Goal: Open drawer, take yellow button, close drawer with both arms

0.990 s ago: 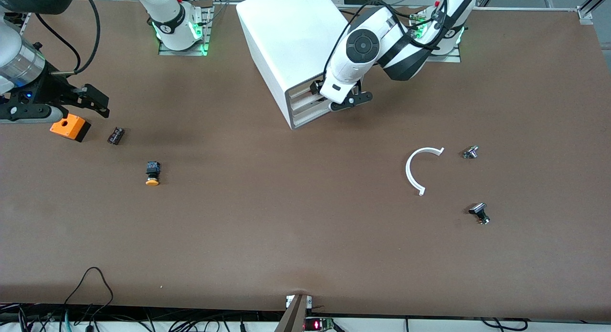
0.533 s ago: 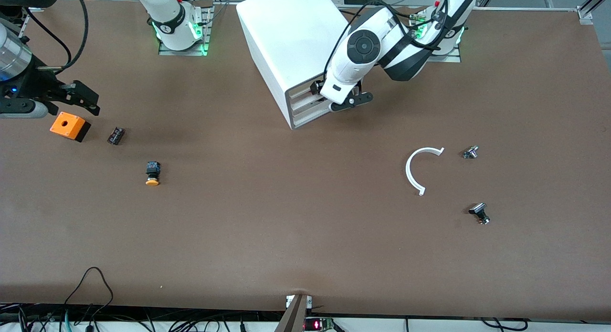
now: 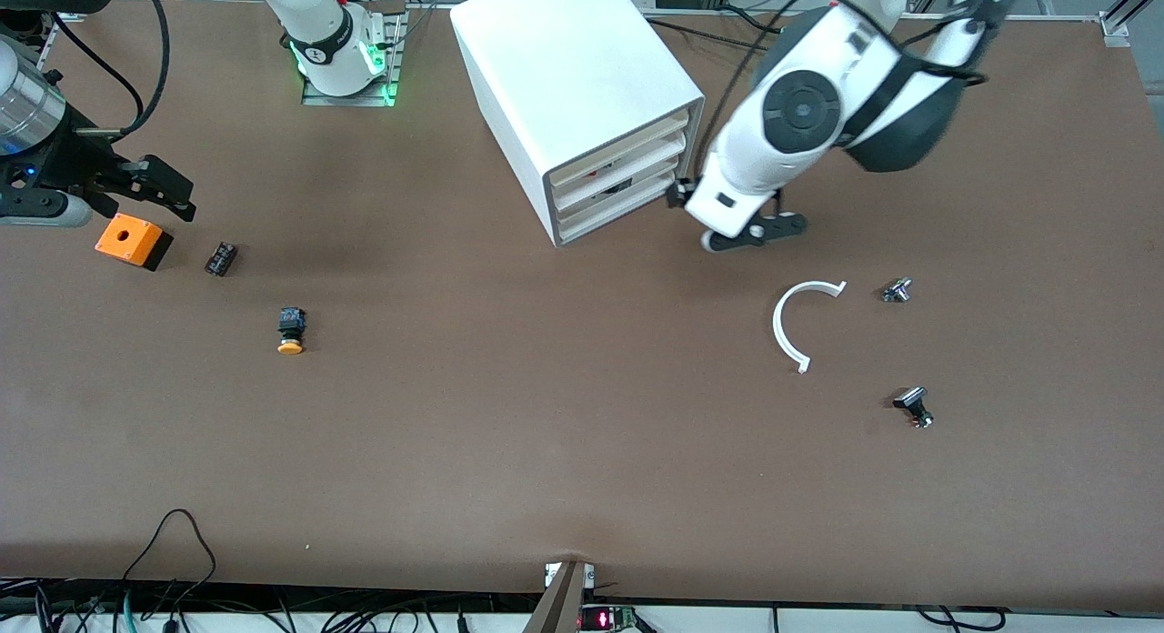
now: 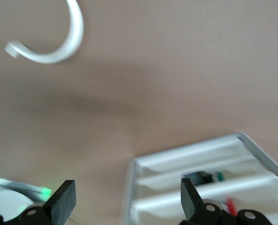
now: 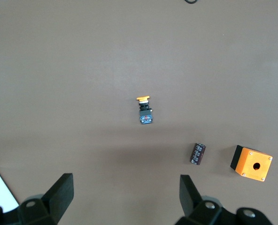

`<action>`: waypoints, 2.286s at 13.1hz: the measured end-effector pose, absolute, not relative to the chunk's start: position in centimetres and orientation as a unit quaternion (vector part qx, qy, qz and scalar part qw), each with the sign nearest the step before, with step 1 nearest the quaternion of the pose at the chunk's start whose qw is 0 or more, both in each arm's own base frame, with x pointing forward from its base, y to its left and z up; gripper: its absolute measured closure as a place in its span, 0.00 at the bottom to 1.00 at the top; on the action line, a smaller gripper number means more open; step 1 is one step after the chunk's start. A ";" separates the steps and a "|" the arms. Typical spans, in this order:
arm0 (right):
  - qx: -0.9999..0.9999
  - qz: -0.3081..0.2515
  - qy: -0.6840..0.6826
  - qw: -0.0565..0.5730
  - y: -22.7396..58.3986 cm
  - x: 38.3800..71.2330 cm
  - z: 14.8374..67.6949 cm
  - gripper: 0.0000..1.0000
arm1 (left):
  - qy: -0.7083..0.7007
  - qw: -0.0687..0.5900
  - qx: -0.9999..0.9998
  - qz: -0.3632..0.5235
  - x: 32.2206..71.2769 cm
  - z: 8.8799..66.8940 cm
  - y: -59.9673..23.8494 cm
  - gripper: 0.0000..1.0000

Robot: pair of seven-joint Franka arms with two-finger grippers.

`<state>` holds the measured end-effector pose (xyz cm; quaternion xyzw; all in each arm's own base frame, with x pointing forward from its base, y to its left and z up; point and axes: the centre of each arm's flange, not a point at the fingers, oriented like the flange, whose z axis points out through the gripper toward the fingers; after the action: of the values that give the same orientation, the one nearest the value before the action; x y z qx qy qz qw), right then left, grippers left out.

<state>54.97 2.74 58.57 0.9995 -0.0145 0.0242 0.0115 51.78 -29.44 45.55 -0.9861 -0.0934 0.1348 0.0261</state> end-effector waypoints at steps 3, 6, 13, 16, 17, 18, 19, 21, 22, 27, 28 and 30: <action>1.000 0.022 -0.015 0.012 2.7 54.9 58.6 0.00 | -0.022 0.074 -0.990 0.122 53.9 48.1 -24.9 0.01; 1.000 0.025 -0.015 0.012 2.7 54.9 59.0 0.00 | 0.035 0.055 -0.993 0.098 56.9 54.1 -19.2 0.01; 0.999 0.032 -0.013 0.011 2.7 54.8 59.9 0.00 | 0.102 0.050 -0.989 0.096 57.9 59.7 -10.8 0.01; 0.999 0.032 -0.013 0.011 2.7 54.8 60.0 0.00 | 0.113 0.012 -0.991 0.066 58.5 59.0 -4.8 0.01; 0.999 0.032 -0.013 0.011 2.7 54.8 60.0 0.00 | 0.122 0.013 -0.991 0.050 58.3 58.4 -3.4 0.01; 0.999 0.032 -0.013 0.011 2.7 54.8 60.0 0.00 | 0.127 0.016 -0.991 0.034 57.9 57.8 -2.4 0.01; 0.999 0.032 -0.013 0.011 2.7 54.8 60.0 0.00 | 0.127 0.019 -0.992 0.021 57.5 57.4 -1.8 0.01; 0.999 0.033 -0.013 0.011 2.7 54.8 60.1 0.00 | 0.128 0.024 -0.991 -0.016 56.8 57.2 -1.6 0.00; 0.999 0.034 -0.013 0.011 2.7 54.8 60.2 0.00 | 0.128 0.026 -0.991 -0.030 56.7 57.1 -1.4 0.00; 0.999 0.045 -0.013 0.011 2.7 54.9 61.3 0.00 | 0.112 0.016 -0.994 0.000 55.2 58.0 -1.7 0.00; 0.999 0.045 -0.013 0.011 2.7 54.9 61.3 0.00 | 0.097 0.015 -0.995 0.008 55.1 58.4 -1.7 0.00; 0.999 0.045 -0.013 0.011 2.7 54.9 61.3 0.00 | 0.081 0.015 -0.997 0.012 55.1 58.7 -1.7 0.00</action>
<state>54.94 2.67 61.28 0.9988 -0.0132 0.0452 0.0106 55.13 -1.66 58.66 -0.9965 0.0811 0.0124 0.0148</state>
